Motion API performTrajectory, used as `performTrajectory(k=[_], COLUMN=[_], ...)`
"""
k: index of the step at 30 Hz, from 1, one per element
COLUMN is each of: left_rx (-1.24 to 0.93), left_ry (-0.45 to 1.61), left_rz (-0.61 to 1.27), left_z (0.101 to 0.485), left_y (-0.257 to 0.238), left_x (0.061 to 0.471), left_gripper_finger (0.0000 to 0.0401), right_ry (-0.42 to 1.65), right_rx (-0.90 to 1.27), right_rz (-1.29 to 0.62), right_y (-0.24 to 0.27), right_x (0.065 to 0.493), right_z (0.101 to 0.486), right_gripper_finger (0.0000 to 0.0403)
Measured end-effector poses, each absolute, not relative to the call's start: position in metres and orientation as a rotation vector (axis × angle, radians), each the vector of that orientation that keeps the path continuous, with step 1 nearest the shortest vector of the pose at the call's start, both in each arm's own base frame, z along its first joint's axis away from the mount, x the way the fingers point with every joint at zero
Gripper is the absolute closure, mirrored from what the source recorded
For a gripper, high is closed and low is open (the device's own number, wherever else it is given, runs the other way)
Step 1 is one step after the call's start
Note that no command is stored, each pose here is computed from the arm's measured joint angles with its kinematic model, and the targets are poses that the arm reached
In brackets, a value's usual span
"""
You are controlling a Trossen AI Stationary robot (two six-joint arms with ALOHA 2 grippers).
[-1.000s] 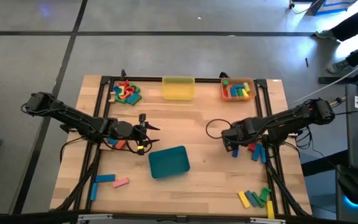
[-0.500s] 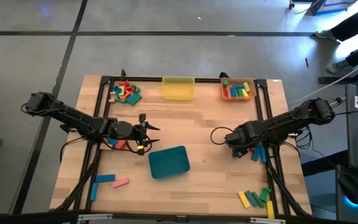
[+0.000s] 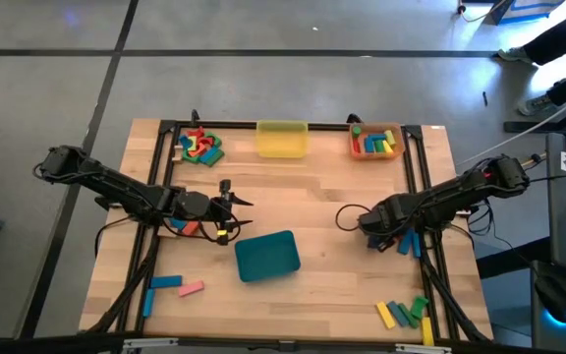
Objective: Sort blocks by size
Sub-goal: Put the red arch block into the yellow bin
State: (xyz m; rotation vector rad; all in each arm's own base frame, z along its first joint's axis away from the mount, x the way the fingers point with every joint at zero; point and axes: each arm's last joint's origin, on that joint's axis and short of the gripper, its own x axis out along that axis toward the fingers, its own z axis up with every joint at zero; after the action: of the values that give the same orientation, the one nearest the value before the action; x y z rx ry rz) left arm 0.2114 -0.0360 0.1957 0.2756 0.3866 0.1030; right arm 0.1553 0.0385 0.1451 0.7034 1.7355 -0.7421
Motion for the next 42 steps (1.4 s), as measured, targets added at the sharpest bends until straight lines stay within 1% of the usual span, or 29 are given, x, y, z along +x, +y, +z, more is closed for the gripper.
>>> performTrajectory(k=[3, 11, 14, 20, 23, 26, 30, 33, 38, 42], left_rx=[0.276, 0.273, 0.272, 0.272, 0.272, 0.272, 0.272, 0.272, 0.271, 0.268], left_ry=[0.387, 0.387, 0.387, 0.387, 0.386, 0.386, 0.386, 0.386, 0.386, 0.385], left_rz=[0.103, 0.103, 0.104, 0.103, 0.104, 0.104, 0.103, 0.104, 0.104, 0.104], left_z=[0.196, 0.196, 0.196, 0.196, 0.196, 0.196, 0.196, 0.196, 0.196, 0.196], left_y=[-0.036, -0.036, -0.036, -0.036, -0.036, -0.036, -0.036, -0.036, -0.036, -0.036], left_x=[0.211, 0.211, 0.211, 0.211, 0.211, 0.211, 0.211, 0.211, 0.211, 0.211], left_gripper_finger=[0.0196, 0.0196, 0.0196, 0.0196, 0.0196, 0.0196, 0.0196, 0.0196, 0.0196, 0.0196], right_ry=[1.736, 1.736, 1.741, 1.672, 1.597, 1.492, 1.324, 1.202, 0.996, 0.885], right_rx=[0.700, 0.681, 0.673, 0.649, 0.628, 0.586, 0.506, 0.453, 0.357, 0.303], right_rz=[-0.737, -0.709, -0.690, -0.629, -0.610, -0.599, -0.587, -0.576, -0.551, -0.545], right_y=[0.038, 0.038, 0.039, 0.042, 0.043, 0.044, 0.044, 0.043, 0.043, 0.039], right_x=[0.155, 0.156, 0.157, 0.174, 0.186, 0.200, 0.217, 0.228, 0.245, 0.254], right_z=[0.144, 0.144, 0.146, 0.165, 0.182, 0.200, 0.224, 0.237, 0.246, 0.251], right_gripper_finger=[0.0202, 0.0328, 0.0365, 0.0368, 0.0354, 0.0348, 0.0358, 0.0359, 0.0348, 0.0351])
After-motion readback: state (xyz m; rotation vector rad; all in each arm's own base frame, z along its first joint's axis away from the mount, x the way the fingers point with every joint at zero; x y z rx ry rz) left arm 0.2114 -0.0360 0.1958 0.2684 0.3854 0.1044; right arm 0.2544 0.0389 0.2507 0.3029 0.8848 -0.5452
